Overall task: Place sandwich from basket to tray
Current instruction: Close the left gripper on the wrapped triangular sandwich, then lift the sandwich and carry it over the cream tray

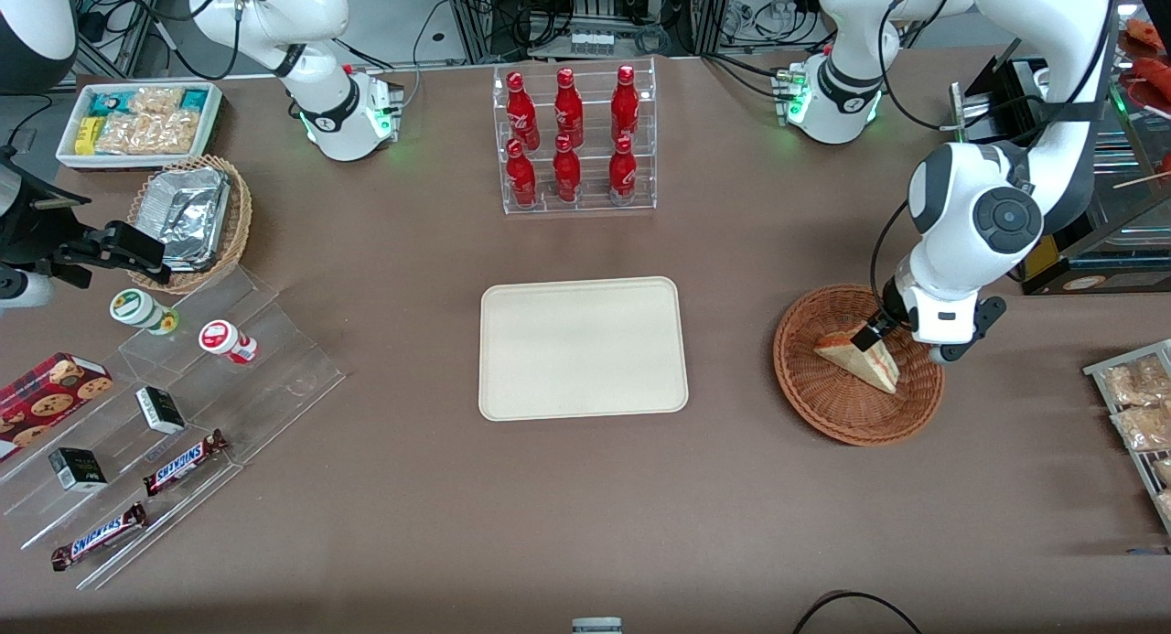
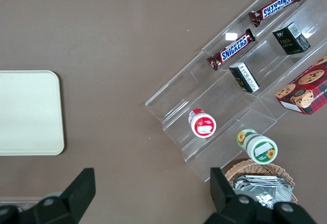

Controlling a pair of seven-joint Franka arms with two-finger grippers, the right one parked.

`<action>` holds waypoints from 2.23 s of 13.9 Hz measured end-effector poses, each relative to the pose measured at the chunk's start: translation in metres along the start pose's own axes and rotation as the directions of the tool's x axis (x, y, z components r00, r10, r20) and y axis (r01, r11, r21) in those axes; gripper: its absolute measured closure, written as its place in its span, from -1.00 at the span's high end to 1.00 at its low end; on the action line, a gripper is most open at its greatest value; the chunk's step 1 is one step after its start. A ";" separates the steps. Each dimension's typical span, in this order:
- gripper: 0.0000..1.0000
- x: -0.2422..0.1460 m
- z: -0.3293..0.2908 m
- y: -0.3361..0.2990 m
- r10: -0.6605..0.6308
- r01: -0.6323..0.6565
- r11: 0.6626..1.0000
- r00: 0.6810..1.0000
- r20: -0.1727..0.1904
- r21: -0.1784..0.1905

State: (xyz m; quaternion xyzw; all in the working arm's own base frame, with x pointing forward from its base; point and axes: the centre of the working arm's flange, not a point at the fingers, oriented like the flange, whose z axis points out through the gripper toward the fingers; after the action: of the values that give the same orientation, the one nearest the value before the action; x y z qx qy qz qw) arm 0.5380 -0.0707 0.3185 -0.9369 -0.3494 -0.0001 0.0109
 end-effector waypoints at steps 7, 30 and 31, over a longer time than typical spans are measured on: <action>1.00 0.000 0.035 0.000 -0.047 0.047 0.999 0.999 0.004 -0.007; -0.70 -0.122 -0.119 0.170 0.303 -0.302 0.950 0.953 0.002 0.075; -0.70 -0.145 -0.115 0.189 0.346 -0.346 0.936 0.938 0.002 0.070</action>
State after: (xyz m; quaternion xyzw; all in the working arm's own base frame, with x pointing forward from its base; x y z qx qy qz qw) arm 0.5531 -0.3112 0.4290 -0.9828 -0.1789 0.0093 0.0452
